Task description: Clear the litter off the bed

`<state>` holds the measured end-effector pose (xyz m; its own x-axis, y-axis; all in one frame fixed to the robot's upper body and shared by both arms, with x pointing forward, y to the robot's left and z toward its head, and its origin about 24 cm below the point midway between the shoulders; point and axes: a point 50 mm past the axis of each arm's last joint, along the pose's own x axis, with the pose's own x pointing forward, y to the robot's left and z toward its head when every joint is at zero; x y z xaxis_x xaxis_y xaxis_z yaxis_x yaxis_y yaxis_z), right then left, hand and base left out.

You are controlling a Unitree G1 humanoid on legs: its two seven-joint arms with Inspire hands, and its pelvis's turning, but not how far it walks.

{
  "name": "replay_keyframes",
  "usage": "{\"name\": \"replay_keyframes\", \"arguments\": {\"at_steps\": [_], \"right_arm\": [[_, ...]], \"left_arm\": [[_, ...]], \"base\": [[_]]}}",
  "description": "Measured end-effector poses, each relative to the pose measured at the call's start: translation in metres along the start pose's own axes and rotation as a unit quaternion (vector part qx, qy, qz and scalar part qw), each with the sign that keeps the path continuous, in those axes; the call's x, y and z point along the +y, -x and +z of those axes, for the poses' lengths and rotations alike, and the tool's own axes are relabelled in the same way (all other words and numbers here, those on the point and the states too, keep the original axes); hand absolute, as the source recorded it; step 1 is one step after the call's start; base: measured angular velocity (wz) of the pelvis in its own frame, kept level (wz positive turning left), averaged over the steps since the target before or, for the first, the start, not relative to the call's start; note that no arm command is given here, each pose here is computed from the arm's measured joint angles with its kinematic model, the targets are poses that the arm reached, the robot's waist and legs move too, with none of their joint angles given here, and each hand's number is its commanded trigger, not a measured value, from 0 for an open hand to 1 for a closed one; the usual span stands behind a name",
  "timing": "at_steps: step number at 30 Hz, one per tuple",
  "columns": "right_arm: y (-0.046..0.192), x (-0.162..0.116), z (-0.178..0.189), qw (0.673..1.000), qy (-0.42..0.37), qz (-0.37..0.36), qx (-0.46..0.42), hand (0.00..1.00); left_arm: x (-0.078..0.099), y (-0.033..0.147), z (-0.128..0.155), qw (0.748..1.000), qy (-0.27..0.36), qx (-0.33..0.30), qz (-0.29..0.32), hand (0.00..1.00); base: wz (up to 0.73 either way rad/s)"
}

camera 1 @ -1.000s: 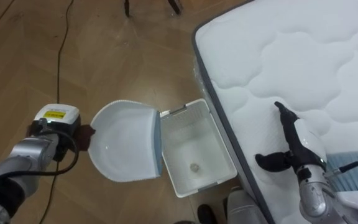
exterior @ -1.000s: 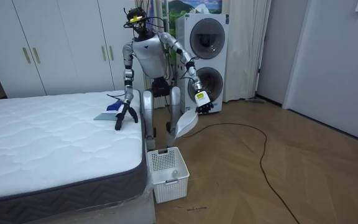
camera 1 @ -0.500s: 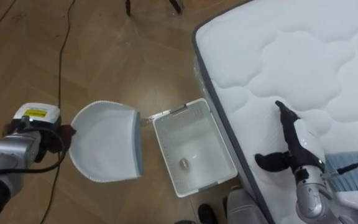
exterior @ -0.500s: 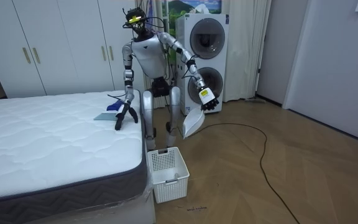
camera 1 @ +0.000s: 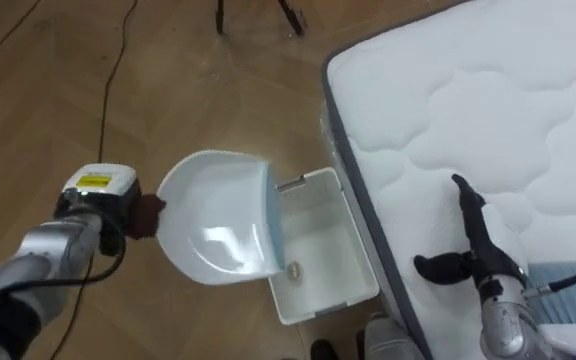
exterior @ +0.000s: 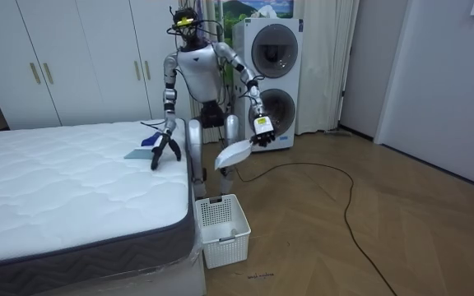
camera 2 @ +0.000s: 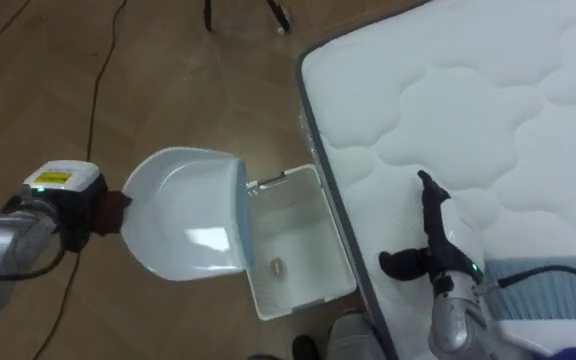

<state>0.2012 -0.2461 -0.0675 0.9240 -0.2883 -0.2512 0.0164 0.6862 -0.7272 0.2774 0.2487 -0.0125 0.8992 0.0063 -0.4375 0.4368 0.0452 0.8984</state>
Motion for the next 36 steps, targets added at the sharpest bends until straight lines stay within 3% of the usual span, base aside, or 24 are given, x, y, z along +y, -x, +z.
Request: {"name": "replay_keyframes", "arguments": {"at_steps": [4, 7, 9, 19, 23, 29, 36], "right_arm": [[0.016, 0.001, -0.021, 0.998, -0.025, -0.011, 0.052, 0.0], [0.022, -0.001, -0.023, 0.998, -0.034, -0.021, 0.055, 0.0], [0.023, 0.0, -0.023, 0.997, -0.041, -0.031, 0.057, 0.0], [0.033, 0.014, -0.014, 0.996, -0.072, -0.035, 0.041, 0.0], [0.031, 0.018, -0.008, 0.995, -0.088, -0.036, 0.039, 0.0], [0.019, 0.015, 0.011, 0.993, -0.108, -0.049, 0.0, 0.0], [0.021, 0.029, 0.029, 0.992, -0.117, -0.012, -0.035, 0.0]], "left_arm": [[-0.051, 0.022, 0.011, 0.989, 0.139, 0.006, -0.041, 1.0], [-0.072, 0.033, 0.017, 0.976, 0.207, 0.005, -0.068, 1.0], [-0.075, 0.035, 0.024, 0.967, 0.244, -0.001, -0.069, 1.0], [-0.068, 0.039, 0.077, 0.918, 0.386, -0.09, -0.03, 1.0], [-0.067, 0.039, 0.078, 0.903, 0.421, -0.084, -0.016, 1.0], [-0.048, 0.036, 0.076, 0.882, 0.461, -0.094, 0.035, 1.0], [-0.04, 0.035, 0.068, 0.858, 0.503, -0.08, 0.065, 1.0]], "base": [[-0.37], [-0.18], [-0.18], [-0.73], [-1.3], [-1.12], [-1.0]]}}
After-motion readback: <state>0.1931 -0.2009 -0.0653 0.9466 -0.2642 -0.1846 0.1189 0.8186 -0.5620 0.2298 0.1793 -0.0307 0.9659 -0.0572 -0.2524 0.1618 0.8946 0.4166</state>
